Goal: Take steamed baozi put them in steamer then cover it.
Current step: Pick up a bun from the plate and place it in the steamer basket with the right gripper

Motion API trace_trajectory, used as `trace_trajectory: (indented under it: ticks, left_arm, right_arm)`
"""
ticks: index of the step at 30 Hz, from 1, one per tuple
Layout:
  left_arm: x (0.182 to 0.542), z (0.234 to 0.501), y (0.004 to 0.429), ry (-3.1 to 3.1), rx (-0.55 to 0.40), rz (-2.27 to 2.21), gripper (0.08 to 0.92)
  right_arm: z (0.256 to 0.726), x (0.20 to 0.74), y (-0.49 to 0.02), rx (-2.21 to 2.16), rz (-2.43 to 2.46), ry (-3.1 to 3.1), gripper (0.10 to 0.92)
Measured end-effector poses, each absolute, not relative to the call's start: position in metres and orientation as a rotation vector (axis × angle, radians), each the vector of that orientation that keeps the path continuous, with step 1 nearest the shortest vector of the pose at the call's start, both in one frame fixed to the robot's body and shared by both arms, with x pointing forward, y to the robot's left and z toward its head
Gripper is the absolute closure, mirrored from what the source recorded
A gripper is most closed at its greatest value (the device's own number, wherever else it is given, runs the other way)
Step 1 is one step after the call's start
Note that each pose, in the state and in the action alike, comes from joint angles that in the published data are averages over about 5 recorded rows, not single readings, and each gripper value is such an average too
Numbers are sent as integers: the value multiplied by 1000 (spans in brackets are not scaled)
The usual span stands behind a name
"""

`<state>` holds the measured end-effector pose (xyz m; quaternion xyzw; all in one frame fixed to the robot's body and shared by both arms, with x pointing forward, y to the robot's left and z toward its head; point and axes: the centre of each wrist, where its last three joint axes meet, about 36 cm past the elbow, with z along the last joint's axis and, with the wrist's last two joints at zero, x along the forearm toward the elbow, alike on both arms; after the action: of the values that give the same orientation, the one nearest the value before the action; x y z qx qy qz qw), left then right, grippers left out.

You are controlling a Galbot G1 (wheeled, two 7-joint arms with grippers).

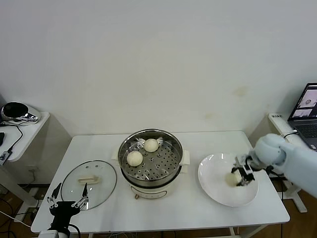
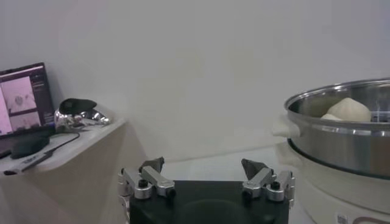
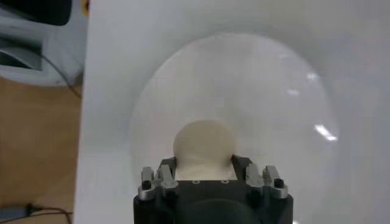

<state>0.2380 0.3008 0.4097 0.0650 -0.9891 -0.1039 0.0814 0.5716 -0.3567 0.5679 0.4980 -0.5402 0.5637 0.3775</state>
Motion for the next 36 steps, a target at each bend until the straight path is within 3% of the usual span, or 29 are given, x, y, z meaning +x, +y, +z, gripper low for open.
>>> trace_trajectory:
  ticks: [8, 17, 24, 36]
  left_arm:
    - [240, 410, 301, -2962, 192, -304, 177]
    - [242, 412, 302, -2971, 206, -296, 177]
    - [240, 416, 303, -2978, 225, -287, 177]
    - [239, 420, 305, -2984, 249, -278, 177]
  right_arm:
    - [654, 601, -322, 1320, 1542, -1469, 437]
    - [720, 615, -234, 1510, 1701, -1438, 437]
    - [712, 621, -154, 1717, 1843, -1290, 433]
    - [651, 628, -58, 2012, 2104, -860, 420]
